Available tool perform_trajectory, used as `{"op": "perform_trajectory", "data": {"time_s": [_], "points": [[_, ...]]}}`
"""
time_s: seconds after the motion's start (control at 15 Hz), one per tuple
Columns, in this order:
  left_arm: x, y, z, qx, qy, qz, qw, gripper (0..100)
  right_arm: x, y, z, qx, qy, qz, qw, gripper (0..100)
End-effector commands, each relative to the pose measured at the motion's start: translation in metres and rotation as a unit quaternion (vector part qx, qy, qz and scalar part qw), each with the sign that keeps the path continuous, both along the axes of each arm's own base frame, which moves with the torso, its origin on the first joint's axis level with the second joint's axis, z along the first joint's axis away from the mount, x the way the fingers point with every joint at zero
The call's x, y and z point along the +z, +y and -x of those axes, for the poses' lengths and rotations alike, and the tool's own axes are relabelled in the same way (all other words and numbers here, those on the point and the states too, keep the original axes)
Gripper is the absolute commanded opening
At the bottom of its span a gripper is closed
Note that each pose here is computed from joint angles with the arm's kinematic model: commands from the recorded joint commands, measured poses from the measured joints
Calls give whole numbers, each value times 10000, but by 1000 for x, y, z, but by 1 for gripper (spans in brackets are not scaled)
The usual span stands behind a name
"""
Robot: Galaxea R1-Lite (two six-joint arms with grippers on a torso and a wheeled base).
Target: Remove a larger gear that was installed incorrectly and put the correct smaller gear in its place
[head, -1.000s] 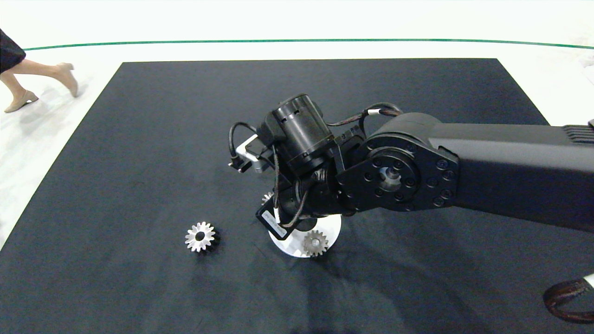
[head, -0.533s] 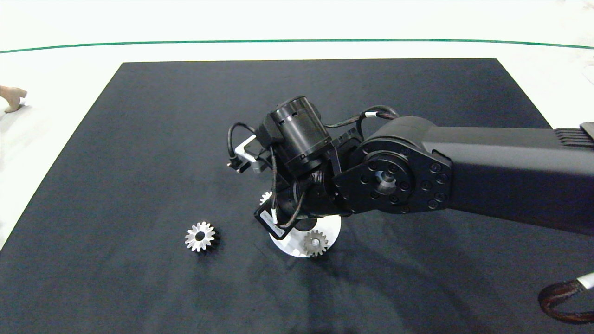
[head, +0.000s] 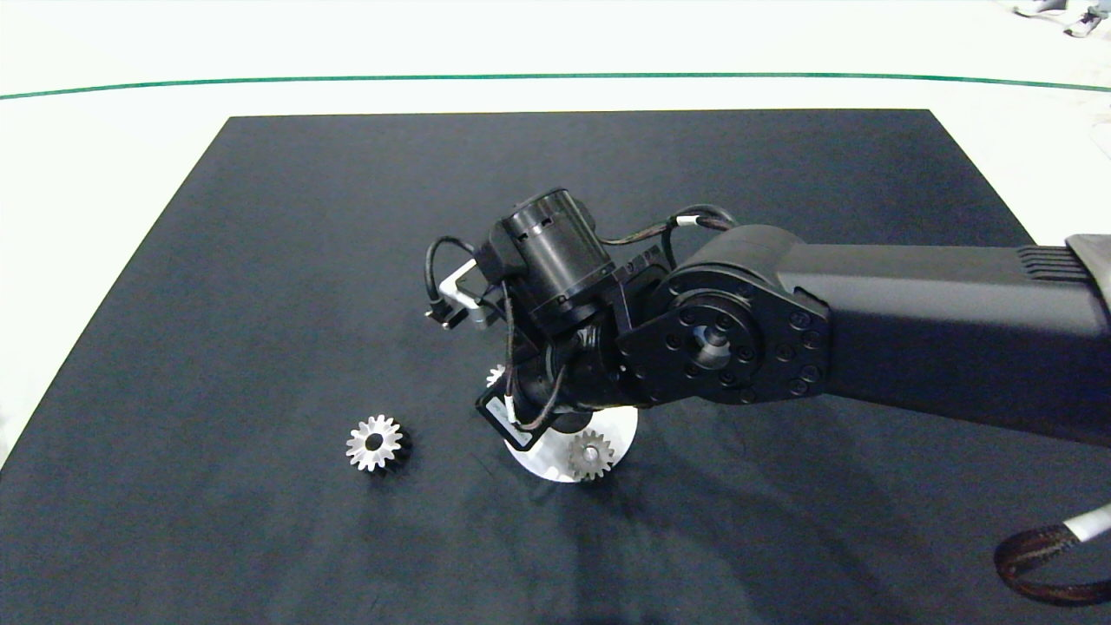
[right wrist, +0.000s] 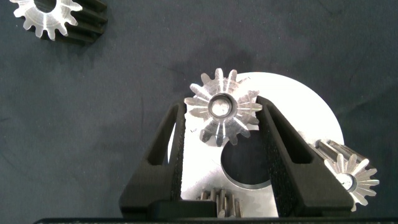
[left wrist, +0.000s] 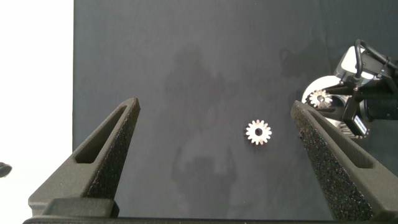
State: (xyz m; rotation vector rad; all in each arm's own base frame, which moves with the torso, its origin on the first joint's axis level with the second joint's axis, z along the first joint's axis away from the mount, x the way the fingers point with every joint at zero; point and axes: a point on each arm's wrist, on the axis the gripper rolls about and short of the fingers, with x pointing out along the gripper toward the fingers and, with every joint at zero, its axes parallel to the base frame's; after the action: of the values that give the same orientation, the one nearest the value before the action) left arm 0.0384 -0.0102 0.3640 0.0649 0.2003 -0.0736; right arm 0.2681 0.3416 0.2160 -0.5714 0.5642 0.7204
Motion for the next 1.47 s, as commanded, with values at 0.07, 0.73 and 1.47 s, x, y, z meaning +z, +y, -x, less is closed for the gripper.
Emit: {"op": "perform_trajectory", "data": {"time_s": [0.07,0.73,1.47], "points": [[0,0,0,17,12,-10,10000,100,-1,0,0,0,12,35,10000,100],[0,-1,-2,-22,33,-19,10000,100,25,-27,12,-126,-122,-62,9998,100],[-30,-2,-4,56,-296,247,9992,100,77,-275,130,-3221,-1933,-696,9241,100]]}}
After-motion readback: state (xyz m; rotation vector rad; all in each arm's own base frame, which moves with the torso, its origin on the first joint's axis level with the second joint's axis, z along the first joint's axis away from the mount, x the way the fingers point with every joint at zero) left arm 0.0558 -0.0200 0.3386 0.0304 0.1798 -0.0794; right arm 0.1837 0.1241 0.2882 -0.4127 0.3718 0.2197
